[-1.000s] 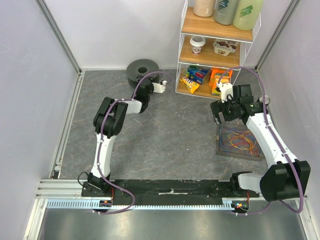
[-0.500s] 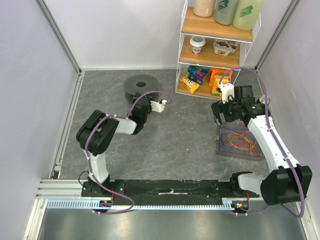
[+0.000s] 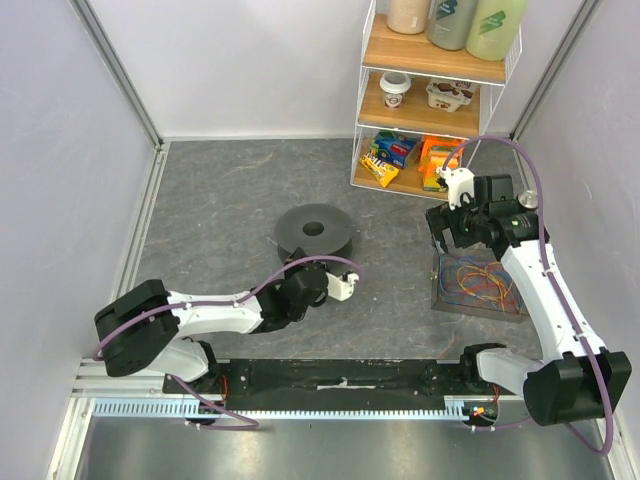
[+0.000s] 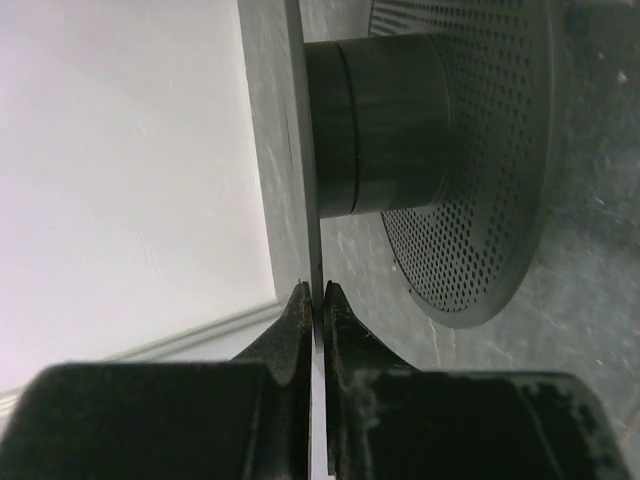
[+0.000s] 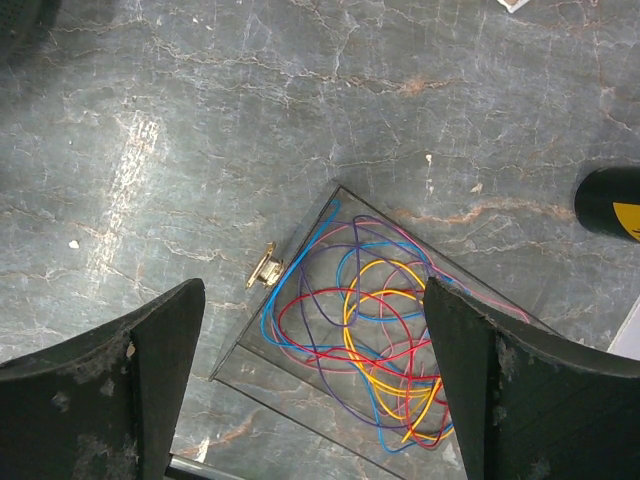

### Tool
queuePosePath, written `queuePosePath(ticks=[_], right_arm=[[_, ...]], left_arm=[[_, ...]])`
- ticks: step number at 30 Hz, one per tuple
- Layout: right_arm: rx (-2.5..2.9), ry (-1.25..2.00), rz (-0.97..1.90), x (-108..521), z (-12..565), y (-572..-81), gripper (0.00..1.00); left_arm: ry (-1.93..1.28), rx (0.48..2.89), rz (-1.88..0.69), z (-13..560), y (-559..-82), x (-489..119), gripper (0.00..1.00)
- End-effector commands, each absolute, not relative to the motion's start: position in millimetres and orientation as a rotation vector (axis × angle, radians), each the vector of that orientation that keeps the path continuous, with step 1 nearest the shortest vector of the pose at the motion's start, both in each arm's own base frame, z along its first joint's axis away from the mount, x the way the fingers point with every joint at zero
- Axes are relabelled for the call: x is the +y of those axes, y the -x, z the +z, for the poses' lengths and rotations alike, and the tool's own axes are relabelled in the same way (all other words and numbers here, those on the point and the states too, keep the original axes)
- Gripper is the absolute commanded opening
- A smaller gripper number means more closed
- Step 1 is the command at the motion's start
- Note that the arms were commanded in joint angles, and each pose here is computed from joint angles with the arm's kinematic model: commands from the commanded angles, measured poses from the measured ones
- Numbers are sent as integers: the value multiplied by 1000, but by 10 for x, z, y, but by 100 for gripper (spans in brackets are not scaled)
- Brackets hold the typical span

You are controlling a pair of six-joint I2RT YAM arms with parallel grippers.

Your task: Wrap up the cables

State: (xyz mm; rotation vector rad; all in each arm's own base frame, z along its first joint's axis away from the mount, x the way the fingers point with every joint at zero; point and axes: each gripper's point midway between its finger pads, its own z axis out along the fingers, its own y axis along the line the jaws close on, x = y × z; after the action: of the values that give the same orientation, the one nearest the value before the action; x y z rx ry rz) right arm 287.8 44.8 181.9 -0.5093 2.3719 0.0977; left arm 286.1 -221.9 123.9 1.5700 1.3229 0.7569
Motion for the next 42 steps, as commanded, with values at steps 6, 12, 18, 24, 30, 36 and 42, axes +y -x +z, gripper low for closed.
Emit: queuePosePath(ticks=[6,12,18,24,30,36,42], right_arm=[[2370,504,88,427,1870,-2835,98],[2398,526,104,445,1764,-2799,98],[2417,536,97,430,1714,-2803,98],[2415,536,100,440,1709,-2825,98],[2411,562,123,470,1684,-2779,98],[2386,610,205,579,1738,-2706,98],[2373,617,224,603,1763,-2615,98]], left_arm=[[-1630,1501,639,908,-2223,-2258,3],[-1705,1567,522,720,-1875,-2366,10],[-1765,1633,428,604,-1663,-2426,32],[-1845,1682,293,579,-1429,-2519,53],[-1957,1752,23,671,-1070,-2670,77],[-2068,1728,-259,946,-718,-2777,99],[-1729,1903,-651,1619,-1161,-2876,99]])
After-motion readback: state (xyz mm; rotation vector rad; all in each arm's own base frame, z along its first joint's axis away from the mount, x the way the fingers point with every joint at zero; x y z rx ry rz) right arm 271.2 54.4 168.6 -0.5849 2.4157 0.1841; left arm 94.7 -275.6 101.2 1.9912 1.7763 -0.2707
